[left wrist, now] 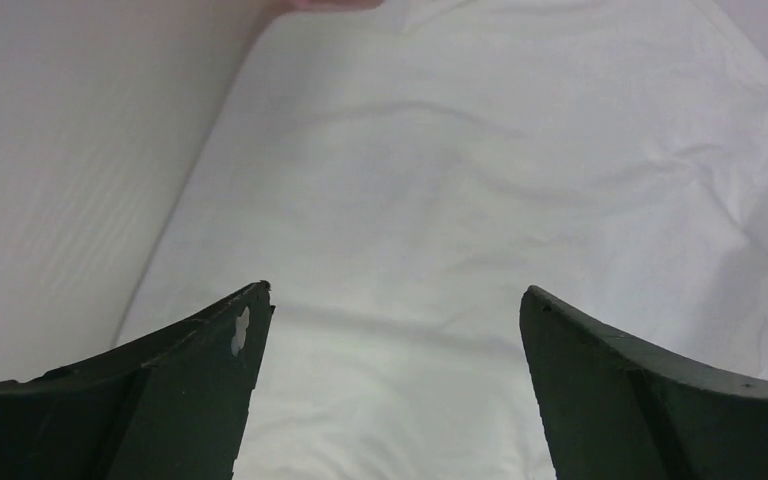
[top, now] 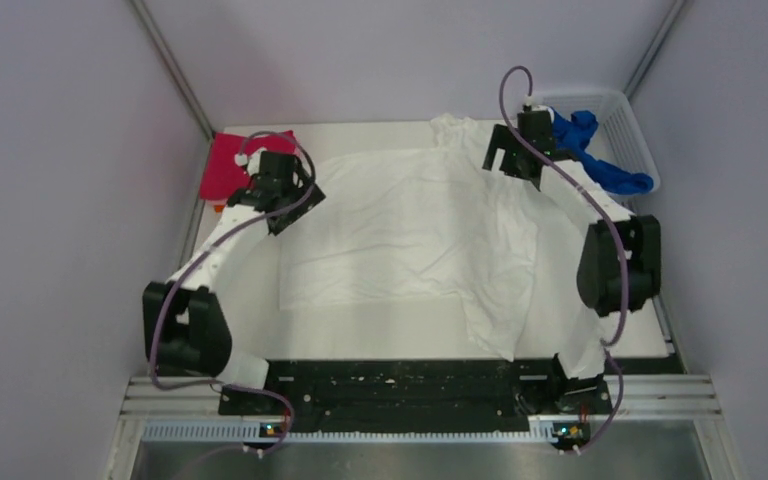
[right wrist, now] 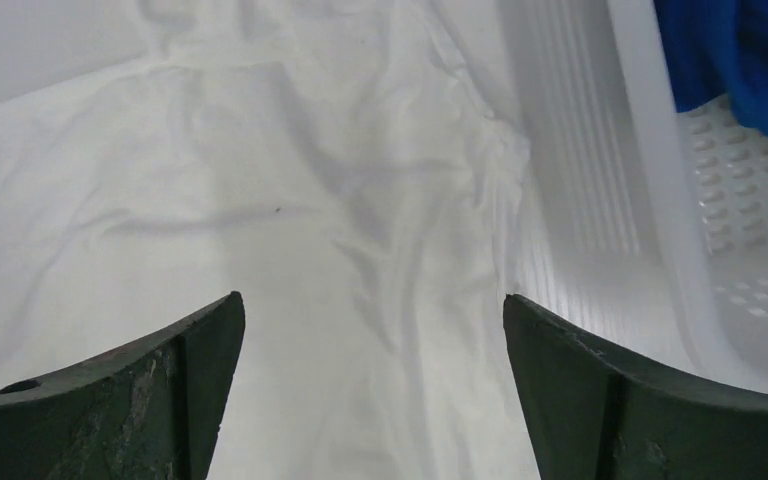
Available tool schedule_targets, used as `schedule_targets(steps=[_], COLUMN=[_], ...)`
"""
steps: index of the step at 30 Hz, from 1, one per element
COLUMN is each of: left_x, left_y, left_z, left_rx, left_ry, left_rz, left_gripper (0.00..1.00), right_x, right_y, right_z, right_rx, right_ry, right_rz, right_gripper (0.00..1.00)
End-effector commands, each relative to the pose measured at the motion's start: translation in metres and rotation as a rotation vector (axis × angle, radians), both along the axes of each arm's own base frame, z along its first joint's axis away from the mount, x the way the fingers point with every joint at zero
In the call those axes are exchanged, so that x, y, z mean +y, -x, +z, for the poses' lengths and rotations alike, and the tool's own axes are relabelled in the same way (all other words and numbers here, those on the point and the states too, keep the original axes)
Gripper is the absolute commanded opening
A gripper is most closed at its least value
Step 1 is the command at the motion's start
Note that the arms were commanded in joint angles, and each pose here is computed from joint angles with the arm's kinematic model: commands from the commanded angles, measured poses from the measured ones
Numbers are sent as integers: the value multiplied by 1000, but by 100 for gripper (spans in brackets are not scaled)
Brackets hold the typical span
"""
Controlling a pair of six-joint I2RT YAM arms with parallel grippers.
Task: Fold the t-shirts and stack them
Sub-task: Flatten out the tshirt, then grab the side of the flattened tshirt closest away from the robot with both arms
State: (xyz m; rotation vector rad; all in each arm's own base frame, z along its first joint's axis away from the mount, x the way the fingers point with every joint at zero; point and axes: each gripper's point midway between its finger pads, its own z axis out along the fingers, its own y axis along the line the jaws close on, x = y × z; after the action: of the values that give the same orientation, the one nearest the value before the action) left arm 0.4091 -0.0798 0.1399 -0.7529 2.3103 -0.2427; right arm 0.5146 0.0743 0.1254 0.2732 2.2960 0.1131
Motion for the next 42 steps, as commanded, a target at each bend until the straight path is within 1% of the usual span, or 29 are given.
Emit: schedule_targets(steps=[1,4,6,8,10,12,14,15,17,20,23,25,26,29,34,35,36,38,39,42], left_x=[60,81,93,95,90,82,77,76,76,77,69,66,66,67,69,68,67,64,64,66], left_y=[90,144,174,193,202,205,202,201,195,184,176,175,175,179,180,179,178,175,174,172], left_z=[-3,-23,-39,-51,-63,-74,-81,-86,-90,-93,-102,-108,-110,-117,-124,-124,-125,-125,-123,-118], left_rx=[74,131,170,193,199,194,180,179,177,177,194,215,225,251,258,258,258,255,251,230], left_ry=[-138,-175,-194,-177,-129,-73,-37,-33,-36,-38,-8,8,7,-5,-14,-10,-4,7,9,2], left_rz=[257,353,417,452,460,466,463,462,469,493,488,500,503,510,526,523,521,516,515,512], left_gripper=[97,94,92,90,88,86,82,78,75,66,57,48,46,44,41,38,28,3,0,0], right_x=[-6,-27,-34,-33,-30,-28,-27,-26,-25,-24,-23,-22,-23,-25,-27,-26,-25,-23,-21,-8], right_y=[46,77,97,116,134,147,159,162,168,174,177,179,179,181,184,185,186,189,192,205], right_z=[102,110,102,95,93,89,81,80,80,78,72,68,67,64,59,57,55,52,48,35], right_rx=[-272,-371,-391,-384,-391,-393,-390,-391,-386,-371,-348,-333,-329,-318,-298,-291,-280,-254,-232,-156], right_ry=[37,31,2,-38,-87,-130,-158,-167,-181,-189,-190,-189,-188,-177,-173,-174,-171,-158,-150,-131], right_rz=[-36,-138,-168,-159,-153,-162,-166,-161,-153,-148,-145,-143,-145,-157,-172,-169,-163,-163,-158,-122], right_gripper=[99,99,99,99,99,99,99,99,99,99,99,99,99,99,99,99,99,98,98,98])
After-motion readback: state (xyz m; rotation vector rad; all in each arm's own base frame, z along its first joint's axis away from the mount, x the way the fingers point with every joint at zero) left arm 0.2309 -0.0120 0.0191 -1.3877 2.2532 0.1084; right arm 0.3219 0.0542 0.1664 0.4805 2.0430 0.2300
